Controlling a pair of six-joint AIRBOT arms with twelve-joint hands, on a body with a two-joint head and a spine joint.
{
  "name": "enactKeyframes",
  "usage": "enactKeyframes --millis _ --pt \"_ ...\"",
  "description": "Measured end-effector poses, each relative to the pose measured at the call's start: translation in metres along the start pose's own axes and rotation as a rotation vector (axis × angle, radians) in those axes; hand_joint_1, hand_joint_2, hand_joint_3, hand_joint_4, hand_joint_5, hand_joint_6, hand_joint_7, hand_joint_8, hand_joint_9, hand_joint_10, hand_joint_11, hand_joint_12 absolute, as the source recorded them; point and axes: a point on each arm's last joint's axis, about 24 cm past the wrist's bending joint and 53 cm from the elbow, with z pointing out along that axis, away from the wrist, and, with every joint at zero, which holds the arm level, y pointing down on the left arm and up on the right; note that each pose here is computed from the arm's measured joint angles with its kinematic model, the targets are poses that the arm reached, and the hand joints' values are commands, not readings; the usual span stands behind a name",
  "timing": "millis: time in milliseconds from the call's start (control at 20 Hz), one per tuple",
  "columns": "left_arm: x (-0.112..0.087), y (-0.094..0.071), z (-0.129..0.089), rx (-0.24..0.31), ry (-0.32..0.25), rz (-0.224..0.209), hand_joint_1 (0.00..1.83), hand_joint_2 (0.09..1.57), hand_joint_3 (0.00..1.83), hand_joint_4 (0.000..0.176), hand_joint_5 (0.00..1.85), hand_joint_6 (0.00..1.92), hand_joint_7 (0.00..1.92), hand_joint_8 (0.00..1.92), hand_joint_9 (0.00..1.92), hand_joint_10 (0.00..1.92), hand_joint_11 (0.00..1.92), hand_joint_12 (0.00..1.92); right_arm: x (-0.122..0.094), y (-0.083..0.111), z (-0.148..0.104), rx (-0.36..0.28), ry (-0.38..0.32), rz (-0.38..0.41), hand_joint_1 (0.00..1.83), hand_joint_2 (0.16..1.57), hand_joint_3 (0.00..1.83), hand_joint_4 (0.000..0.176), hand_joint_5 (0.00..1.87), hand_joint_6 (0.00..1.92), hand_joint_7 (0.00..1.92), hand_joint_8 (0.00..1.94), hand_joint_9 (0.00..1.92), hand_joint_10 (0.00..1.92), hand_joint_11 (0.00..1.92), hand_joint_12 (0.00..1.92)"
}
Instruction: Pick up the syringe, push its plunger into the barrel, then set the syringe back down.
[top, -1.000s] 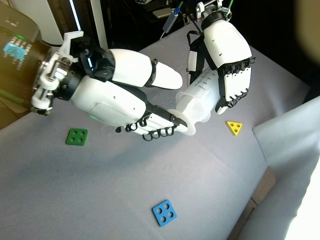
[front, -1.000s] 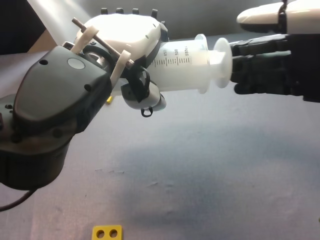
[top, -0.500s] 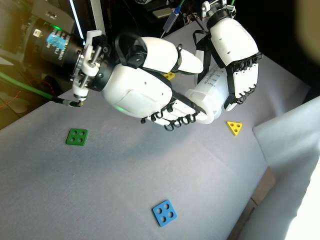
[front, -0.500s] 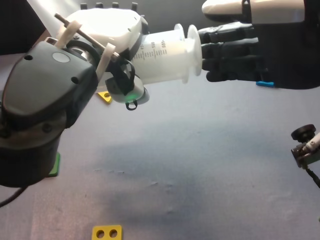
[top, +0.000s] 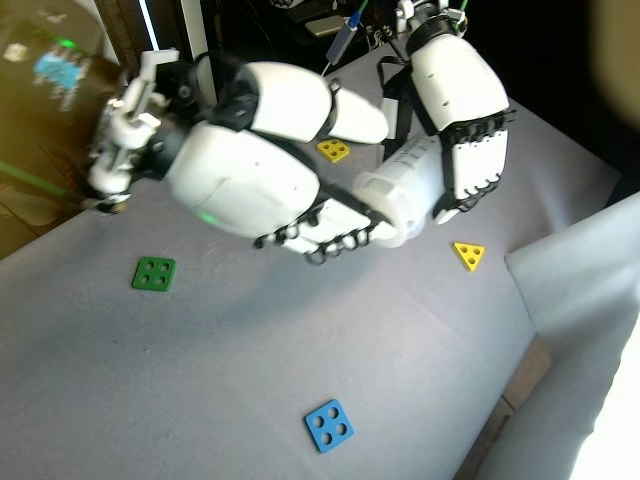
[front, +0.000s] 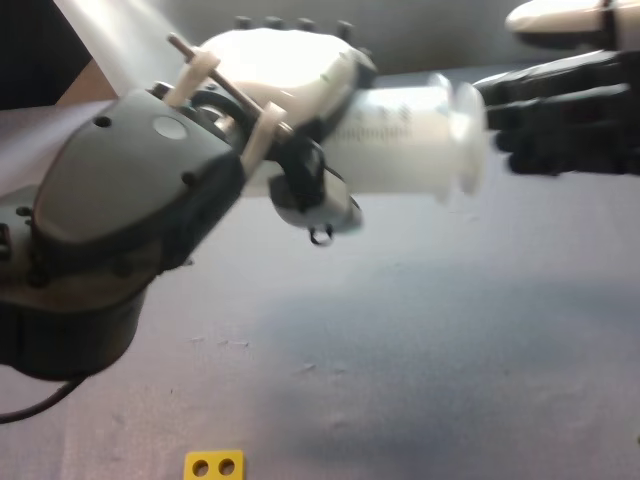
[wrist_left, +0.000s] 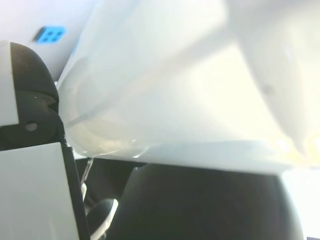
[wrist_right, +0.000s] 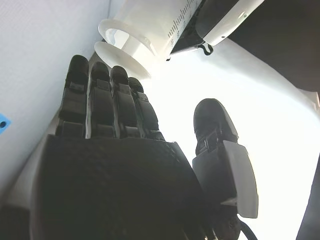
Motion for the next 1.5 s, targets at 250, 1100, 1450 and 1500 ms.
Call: enactKeyframes --millis 250,1100,1450,1500 --pt "0.012 -0.010 -0.001 0.033 0.040 -0.002 1.25 1.15 0.00 0.000 1.03 0.75 0.82 1.44 0.77 1.22 0.67 1.36 -0.047 0.015 -0.037 -0.040 -0.112 -0.156 0.00 1.29 0.00 0.000 0.17 0.01 0.14 0.00 0.09 0.00 0.00 0.25" --pt "0.040 0.005 -0.009 0.041 0.079 0.032 1.36 1.17 0.00 0.000 0.93 0.87 0.83 1.35 0.77 1.38 0.65 1.29 0.029 0.095 -0.088 -0.549 -0.121 -1.652 0.00 1.30 0.00 0.000 0.19 0.00 0.17 0.00 0.12 0.00 0.00 0.35" --pt "0.084 0.011 -0.019 0.079 0.163 0.041 1.25 1.13 0.00 0.000 1.04 0.74 0.90 1.31 0.83 1.10 0.70 1.29 0.027 0.088 -0.083 -0.520 -0.110 -1.663 0.00 1.31 0.00 0.000 0.17 0.00 0.15 0.00 0.11 0.00 0.00 0.35" --pt "0.089 0.010 -0.020 0.086 0.170 0.042 1.34 1.14 0.00 0.000 0.97 0.83 0.87 1.28 0.82 1.30 0.70 1.28 0.028 0.085 -0.082 -0.513 -0.102 -1.703 0.00 1.31 0.00 0.000 0.17 0.00 0.15 0.00 0.11 0.00 0.00 0.35"
